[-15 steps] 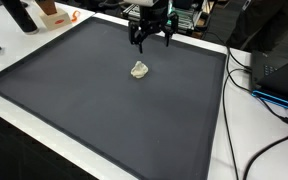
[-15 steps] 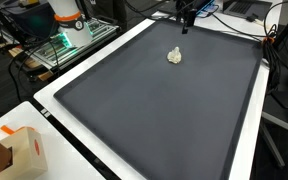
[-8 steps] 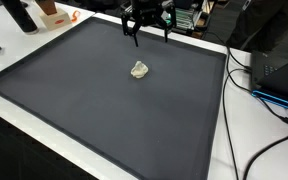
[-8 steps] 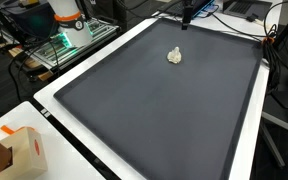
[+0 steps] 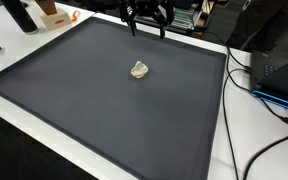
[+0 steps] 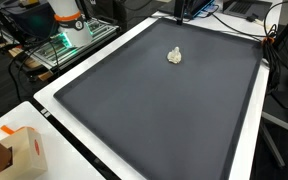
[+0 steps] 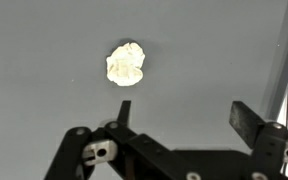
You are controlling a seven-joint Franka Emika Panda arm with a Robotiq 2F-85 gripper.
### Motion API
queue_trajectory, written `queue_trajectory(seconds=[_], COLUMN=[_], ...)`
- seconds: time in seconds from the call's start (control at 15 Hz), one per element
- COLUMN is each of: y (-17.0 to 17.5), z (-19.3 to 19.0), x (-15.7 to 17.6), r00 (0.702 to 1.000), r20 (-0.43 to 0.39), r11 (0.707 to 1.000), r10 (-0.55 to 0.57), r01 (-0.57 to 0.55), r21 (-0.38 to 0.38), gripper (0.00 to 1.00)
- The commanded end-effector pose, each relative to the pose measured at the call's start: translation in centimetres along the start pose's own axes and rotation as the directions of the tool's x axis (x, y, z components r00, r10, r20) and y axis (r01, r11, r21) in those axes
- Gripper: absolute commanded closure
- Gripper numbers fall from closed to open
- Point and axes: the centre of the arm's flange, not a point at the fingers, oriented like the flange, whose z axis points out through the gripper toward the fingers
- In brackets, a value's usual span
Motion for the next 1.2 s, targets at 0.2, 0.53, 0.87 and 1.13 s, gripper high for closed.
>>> queue_trajectory(seconds=[0.2,0.53,0.87,1.13], y=[-0.5,-0.4,1.3,2.1], z=[-0.5,-0.3,4.8,9.4], x=[-0.9,-0.2,0.5,0.3], r00=[0.963,0.977,0.962,0.959], r20=[0.056,0.032,0.121,0.148], r11=[0.965,0.978,0.968,0.968], r10=[0.262,0.209,0.245,0.240], r01=[-0.262,-0.209,-0.234,-0.226], r21=[-0.009,-0.010,-0.093,-0.104], gripper=[0.00,0.00,0.00,0.00])
